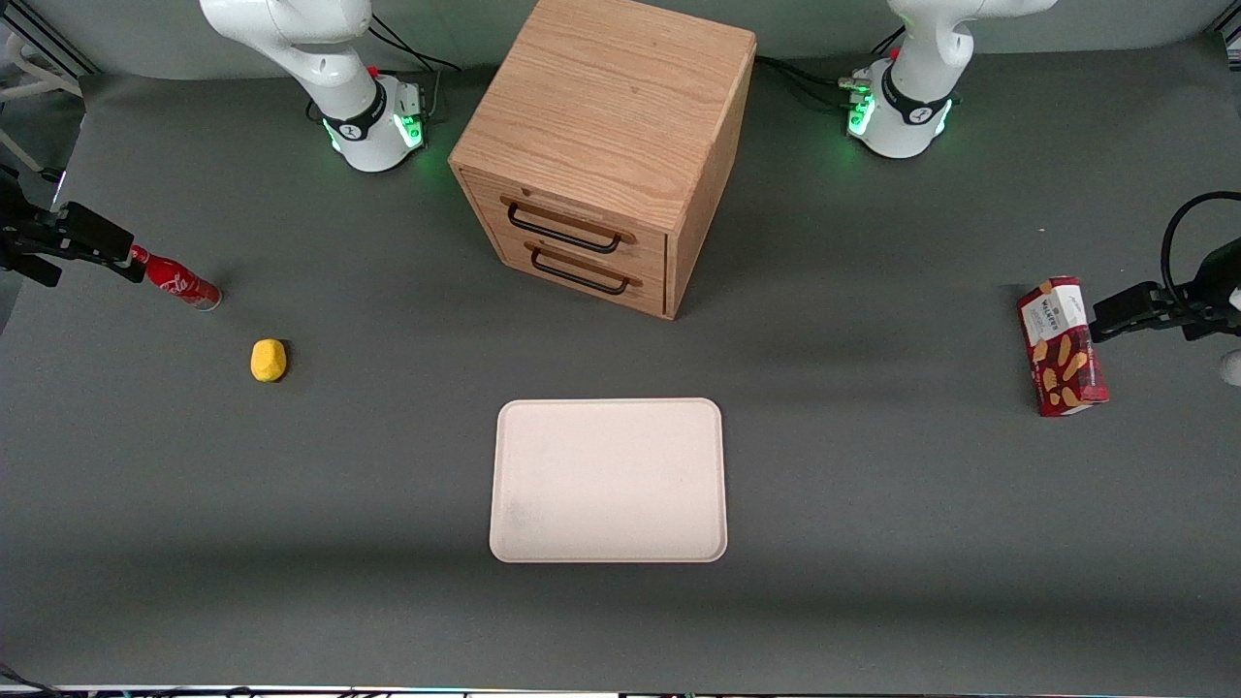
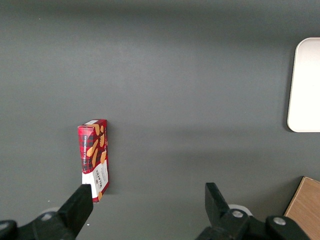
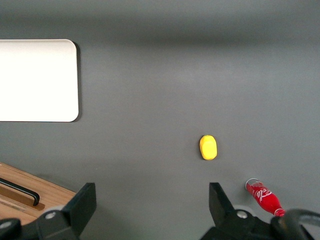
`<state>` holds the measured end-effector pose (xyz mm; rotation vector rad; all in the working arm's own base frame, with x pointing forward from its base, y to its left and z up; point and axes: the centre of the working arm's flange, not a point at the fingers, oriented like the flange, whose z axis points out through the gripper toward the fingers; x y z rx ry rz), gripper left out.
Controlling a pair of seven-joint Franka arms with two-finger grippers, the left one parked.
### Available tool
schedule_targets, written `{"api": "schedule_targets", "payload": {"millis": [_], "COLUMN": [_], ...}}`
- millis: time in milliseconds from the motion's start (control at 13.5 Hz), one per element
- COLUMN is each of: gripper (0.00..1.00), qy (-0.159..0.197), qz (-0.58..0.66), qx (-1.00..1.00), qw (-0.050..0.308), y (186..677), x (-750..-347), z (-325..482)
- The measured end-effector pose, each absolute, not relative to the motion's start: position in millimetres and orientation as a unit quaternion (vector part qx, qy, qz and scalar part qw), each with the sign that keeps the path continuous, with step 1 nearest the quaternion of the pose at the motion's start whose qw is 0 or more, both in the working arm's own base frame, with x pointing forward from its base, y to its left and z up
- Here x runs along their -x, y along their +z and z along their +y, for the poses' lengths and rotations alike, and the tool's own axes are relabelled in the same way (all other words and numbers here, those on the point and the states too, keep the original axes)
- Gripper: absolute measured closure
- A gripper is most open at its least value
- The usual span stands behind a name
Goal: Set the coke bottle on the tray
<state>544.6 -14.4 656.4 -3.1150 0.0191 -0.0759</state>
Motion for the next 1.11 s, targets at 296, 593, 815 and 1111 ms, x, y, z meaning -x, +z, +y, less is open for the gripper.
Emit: {"api": "schedule_targets", "payload": {"millis": [296, 593, 815, 1111], "gripper": [0.0, 0.0, 0.0, 0.0], "qy": [-0.024, -0.024, -0.024, -0.023], "qz": [0.006, 0.005, 0.003, -0.001], "qx": [1.0, 1.0, 1.0, 1.0], "qw": [0.013, 0.013, 0.013, 0.013], "y": [656.5, 656.6, 656.6, 656.2], "x": [-544.7, -544.7, -544.7, -544.7], "z": [-14.3, -13.6, -10.9, -6.3]}}
